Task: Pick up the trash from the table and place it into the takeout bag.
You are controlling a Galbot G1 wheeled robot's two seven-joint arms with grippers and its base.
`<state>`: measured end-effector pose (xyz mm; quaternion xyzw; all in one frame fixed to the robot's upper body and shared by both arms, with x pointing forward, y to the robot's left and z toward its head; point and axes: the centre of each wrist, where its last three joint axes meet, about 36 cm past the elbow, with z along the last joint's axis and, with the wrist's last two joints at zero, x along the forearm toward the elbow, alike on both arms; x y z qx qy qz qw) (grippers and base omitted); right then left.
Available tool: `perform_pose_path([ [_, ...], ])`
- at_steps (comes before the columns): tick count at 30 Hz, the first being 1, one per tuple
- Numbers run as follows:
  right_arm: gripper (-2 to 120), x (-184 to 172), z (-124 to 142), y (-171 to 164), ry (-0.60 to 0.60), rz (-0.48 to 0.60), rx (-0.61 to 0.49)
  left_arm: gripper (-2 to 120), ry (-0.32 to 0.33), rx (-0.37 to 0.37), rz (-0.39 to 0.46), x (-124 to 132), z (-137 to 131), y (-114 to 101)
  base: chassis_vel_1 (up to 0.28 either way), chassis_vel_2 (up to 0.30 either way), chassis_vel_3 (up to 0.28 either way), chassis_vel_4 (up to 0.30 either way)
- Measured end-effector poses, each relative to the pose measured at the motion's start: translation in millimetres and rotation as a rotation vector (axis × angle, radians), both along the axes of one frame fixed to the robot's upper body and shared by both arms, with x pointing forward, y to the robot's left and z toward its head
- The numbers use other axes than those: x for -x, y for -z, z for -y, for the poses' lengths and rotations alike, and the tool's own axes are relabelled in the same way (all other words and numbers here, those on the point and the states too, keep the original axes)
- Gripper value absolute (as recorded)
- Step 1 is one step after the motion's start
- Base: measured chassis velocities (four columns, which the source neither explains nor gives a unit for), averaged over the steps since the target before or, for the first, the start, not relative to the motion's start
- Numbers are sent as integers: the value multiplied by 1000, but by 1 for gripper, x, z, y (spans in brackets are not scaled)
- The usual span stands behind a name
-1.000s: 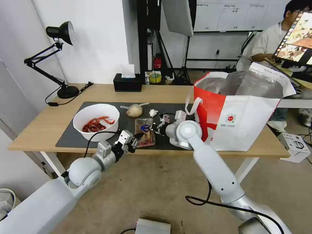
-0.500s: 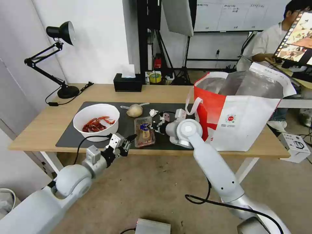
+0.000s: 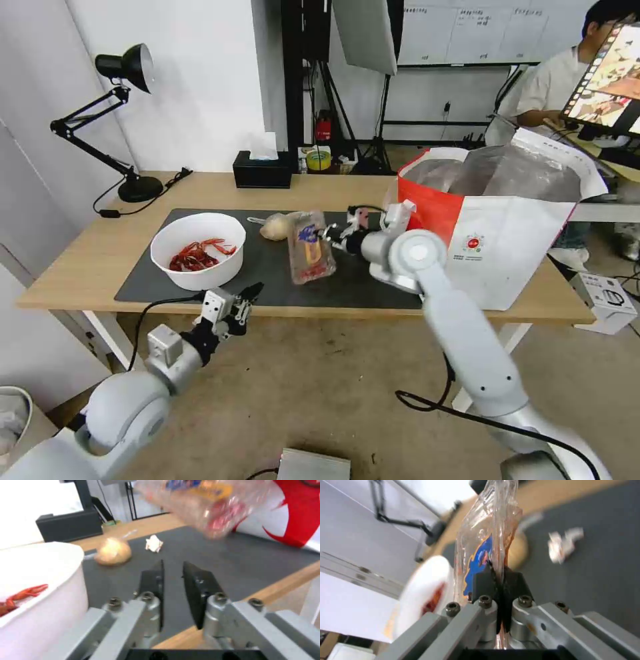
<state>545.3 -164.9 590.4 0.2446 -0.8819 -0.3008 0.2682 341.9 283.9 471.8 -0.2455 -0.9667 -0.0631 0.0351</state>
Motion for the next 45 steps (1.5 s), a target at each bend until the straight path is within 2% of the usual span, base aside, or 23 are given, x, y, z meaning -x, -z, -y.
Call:
perform_pose_path([
  [2, 0, 6, 11, -24, 11, 51, -15, 36, -9, 5, 0, 2, -1, -1, 0, 0, 0, 0],
  [3, 0, 6, 11, -24, 11, 51, -15, 36, -9, 5, 0, 2, -1, -1, 0, 0, 0, 0],
  [7, 0, 19, 35, -73, 44, 156, -47, 56, -29, 17, -9, 5, -2, 4, 0, 0, 0, 0],
  [8, 0, 19, 35, -73, 44, 156, -47, 56, -29, 17, -9, 5, -2, 4, 0, 0, 0, 0],
  [11, 0, 28, 52, -99, 69, 208, -55, 72, -41, 26, -18, 7, -2, 8, 0, 0, 0, 0],
  [12, 0, 28, 52, -99, 69, 208, -55, 72, -41, 26, -18, 7, -2, 8, 0, 0, 0, 0],
  [15, 0, 36, 79, -123, 117, 252, -56, 85, -47, 30, -19, 7, -1, 9, 0, 0, 0, 0],
  [16, 0, 36, 79, -123, 117, 252, -56, 85, -47, 30, -19, 7, -1, 9, 0, 0, 0, 0],
  [19, 0, 43, 111, -140, 186, 286, -49, 98, -48, 31, -13, 7, -1, 7, 0, 0, 0, 0],
  [20, 0, 43, 111, -140, 186, 286, -49, 98, -48, 31, -13, 7, -1, 7, 0, 0, 0, 0],
  [22, 0, 48, 135, -150, 235, 301, -36, 99, -48, 36, -14, 8, -1, 8, 0, 0, 0, 0],
  [23, 0, 48, 135, -150, 235, 301, -36, 99, -48, 36, -14, 8, -1, 8, 0, 0, 0, 0],
  [26, 0, 54, 171, -156, 315, 305, 9, 100, -41, 50, -14, 11, 2, 11, 0, 0, 0, 0],
  [33, 0, 62, 206, -153, 429, 353, 114, 100, -24, 60, -3, 11, 7, 8, 0, 0, 0, 0],
  [40, 0, 59, 227, -127, 512, 367, 187, 100, -4, 70, 1, 12, 14, 5, 0, 0, 0, 0],
  [45, 0, 58, 227, -106, 523, 349, 218, 100, 5, 70, 10, 13, 15, 1, 0, 0, 0, 0],
])
